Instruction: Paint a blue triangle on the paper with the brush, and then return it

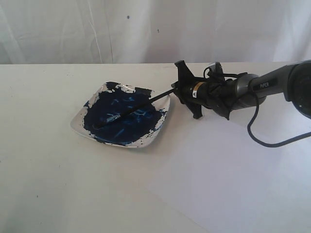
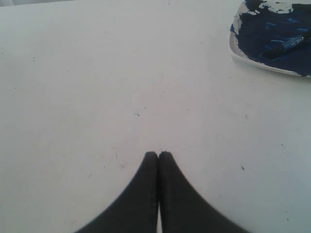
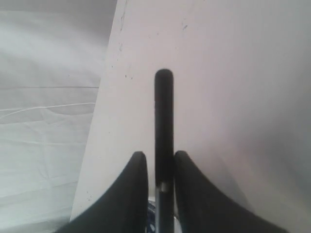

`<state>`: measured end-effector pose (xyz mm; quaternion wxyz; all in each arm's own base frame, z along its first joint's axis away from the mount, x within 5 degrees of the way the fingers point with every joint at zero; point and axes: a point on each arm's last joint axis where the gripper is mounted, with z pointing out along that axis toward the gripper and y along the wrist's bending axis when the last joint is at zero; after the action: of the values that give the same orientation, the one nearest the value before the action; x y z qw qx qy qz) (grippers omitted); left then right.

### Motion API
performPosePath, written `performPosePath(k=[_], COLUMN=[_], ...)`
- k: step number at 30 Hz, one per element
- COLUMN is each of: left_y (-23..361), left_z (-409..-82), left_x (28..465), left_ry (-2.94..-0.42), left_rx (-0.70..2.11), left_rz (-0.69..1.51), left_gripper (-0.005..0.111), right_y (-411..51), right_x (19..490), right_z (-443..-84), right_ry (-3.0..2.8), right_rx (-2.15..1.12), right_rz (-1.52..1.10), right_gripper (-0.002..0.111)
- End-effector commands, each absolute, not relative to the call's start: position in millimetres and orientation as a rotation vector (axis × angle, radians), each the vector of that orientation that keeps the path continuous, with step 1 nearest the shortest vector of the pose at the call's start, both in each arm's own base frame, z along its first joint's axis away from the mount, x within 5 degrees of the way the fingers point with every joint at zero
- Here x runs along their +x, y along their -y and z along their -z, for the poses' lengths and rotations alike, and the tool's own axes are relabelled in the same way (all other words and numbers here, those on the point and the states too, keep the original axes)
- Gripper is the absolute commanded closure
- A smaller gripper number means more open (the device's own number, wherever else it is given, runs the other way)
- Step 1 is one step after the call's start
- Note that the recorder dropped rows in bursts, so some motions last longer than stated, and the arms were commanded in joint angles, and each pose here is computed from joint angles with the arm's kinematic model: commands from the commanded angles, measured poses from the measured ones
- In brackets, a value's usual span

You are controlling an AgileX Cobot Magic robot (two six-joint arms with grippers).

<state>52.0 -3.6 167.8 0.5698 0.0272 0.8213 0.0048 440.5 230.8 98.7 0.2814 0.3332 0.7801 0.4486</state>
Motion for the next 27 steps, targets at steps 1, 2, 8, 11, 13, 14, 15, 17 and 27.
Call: performPosePath(k=[1, 2, 8, 11, 13, 14, 15, 17, 27], left_y=[4, 4, 4, 4, 4, 4, 4, 4, 4], left_z=[-167, -167, -167, -167, -167, -167, -167, -167, -167], left_x=[52, 52, 52, 52, 52, 52, 52, 52, 52], left_ry=[-1.926, -1.926, -1.926, -1.926, -1.926, -1.926, -1.926, -1.926, -1.926], left_rx=[0.064, 0.064, 0.064, 0.064, 0.064, 0.064, 0.064, 0.064, 0.064], left_rz=[0.003, 0.003, 0.003, 0.003, 0.003, 0.003, 0.003, 0.003, 0.003], left_gripper=[0.107, 0.107, 0.107, 0.107, 0.107, 0.107, 0.107, 0.107, 0.107], right_y=[-226, -226, -225, -225, -226, -226, -226, -228, -201], right_x=[443, 443, 443, 443, 443, 443, 442, 441, 432], right_z=[-94, -94, -94, -94, -94, -95, -97, -106, -184], right_ry=[-2.091, -2.091, -2.092, -2.092, -2.094, -2.095, -2.104, -2.118, -2.172], right_rx=[0.918, 0.918, 0.919, 0.919, 0.915, 0.907, 0.873, 0.784, 0.683], right_rz=[-1.190, -1.190, -1.187, -1.187, -1.186, -1.186, -1.181, -1.173, -0.783], right_gripper=[0.095, 0.096, 0.100, 0.100, 0.100, 0.100, 0.100, 0.100, 0.108])
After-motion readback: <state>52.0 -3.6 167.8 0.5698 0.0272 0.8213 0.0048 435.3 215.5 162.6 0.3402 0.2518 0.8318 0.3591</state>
